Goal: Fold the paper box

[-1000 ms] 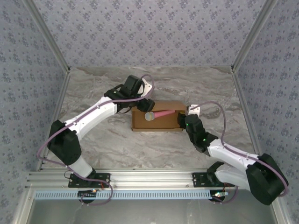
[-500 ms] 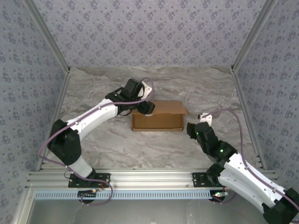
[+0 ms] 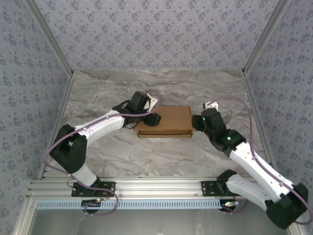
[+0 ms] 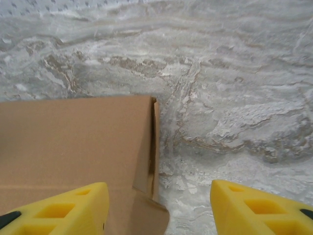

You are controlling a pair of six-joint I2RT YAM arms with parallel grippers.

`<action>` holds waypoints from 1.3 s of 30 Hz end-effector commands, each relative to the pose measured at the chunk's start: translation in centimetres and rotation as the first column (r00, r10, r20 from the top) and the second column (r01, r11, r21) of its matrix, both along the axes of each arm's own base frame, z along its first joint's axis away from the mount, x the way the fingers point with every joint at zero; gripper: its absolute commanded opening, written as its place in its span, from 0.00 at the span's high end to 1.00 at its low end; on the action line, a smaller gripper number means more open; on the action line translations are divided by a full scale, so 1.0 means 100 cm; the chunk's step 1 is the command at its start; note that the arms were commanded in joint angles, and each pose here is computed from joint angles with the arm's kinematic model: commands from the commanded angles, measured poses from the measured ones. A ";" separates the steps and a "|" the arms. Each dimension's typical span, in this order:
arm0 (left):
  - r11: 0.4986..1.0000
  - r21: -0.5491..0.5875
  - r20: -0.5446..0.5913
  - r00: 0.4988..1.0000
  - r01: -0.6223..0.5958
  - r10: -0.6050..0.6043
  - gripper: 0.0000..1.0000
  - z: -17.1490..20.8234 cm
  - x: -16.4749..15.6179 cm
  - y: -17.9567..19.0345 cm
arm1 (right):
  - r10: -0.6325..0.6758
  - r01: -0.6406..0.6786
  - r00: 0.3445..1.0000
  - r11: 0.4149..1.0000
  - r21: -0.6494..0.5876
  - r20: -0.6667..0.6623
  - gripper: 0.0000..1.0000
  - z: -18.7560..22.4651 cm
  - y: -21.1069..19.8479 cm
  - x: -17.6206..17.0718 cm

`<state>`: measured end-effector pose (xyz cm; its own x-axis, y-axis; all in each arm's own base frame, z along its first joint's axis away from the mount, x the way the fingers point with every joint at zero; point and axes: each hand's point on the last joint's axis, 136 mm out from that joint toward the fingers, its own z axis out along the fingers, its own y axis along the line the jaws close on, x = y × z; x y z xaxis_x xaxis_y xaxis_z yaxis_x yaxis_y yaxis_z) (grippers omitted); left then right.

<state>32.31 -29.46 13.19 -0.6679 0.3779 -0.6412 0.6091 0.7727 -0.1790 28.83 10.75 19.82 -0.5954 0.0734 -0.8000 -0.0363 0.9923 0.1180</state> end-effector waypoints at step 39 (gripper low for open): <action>0.928 -0.099 -0.027 0.933 -0.359 0.358 0.28 -0.030 0.018 0.079 | 0.147 -0.138 0.908 0.989 0.051 -0.392 0.38 -0.137 0.028 0.042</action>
<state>34.36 -20.94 11.36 -0.7217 0.0583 -0.6897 0.2988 0.9251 -0.2345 33.26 13.68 7.21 -0.8503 0.0046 -0.5264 -0.1110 0.9759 0.1878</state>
